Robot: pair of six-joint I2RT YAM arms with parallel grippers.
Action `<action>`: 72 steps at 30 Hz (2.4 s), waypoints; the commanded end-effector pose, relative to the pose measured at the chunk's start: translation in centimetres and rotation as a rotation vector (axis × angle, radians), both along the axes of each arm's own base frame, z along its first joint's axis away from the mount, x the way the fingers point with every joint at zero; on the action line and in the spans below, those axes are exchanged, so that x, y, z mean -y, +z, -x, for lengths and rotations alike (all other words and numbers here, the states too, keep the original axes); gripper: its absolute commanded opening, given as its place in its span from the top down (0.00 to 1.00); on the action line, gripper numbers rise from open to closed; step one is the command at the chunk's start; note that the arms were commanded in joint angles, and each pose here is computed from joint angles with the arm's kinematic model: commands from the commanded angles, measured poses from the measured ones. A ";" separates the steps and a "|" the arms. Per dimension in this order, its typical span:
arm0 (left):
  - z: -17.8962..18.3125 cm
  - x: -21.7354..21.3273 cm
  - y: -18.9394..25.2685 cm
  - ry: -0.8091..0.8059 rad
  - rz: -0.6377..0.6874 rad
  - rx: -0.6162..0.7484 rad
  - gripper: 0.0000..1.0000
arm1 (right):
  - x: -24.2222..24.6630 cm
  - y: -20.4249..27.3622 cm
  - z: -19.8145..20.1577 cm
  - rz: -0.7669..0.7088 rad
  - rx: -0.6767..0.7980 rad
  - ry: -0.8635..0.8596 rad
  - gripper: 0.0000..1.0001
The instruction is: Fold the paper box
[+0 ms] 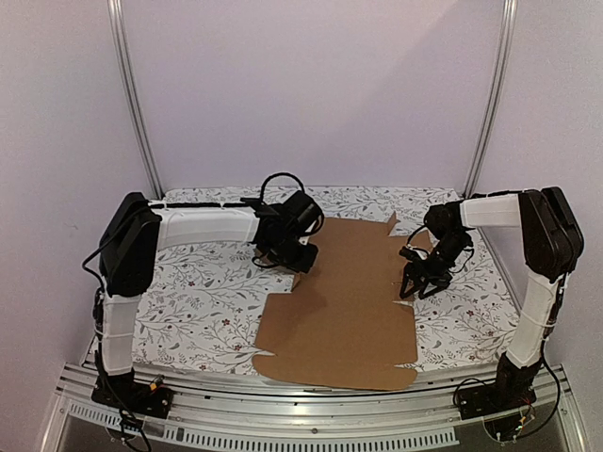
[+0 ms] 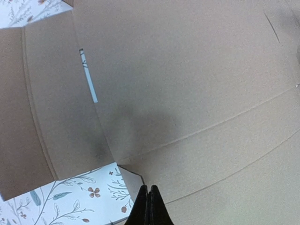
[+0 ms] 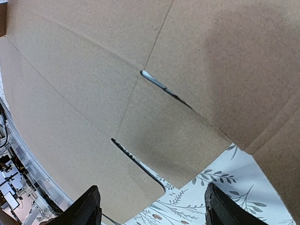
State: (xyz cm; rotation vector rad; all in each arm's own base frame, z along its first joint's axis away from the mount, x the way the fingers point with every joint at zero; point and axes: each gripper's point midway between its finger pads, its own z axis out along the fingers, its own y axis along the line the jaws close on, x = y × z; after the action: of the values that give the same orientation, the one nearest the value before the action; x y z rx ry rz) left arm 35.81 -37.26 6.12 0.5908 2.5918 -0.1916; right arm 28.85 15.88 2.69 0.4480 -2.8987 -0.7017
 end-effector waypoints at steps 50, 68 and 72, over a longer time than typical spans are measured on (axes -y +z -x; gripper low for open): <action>8.2 -0.1 -14.3 -0.058 -0.126 -0.301 1.00 | -7.4 5.5 0.5 -0.348 0.031 0.125 0.29; 9.0 -0.8 -15.1 -0.067 -0.126 -0.316 1.00 | -9.8 0.9 -1.9 -0.322 -0.028 0.104 0.30; 9.0 -0.9 -15.1 -0.072 -0.128 -0.314 1.00 | -8.9 -2.0 -1.9 -0.241 -0.071 0.083 0.30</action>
State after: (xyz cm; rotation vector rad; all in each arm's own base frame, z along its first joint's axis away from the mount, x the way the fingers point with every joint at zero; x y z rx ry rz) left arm 34.19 -40.75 0.51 0.5791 2.5982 -0.3322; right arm 30.23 25.44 4.14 0.5991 -2.6950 -1.1611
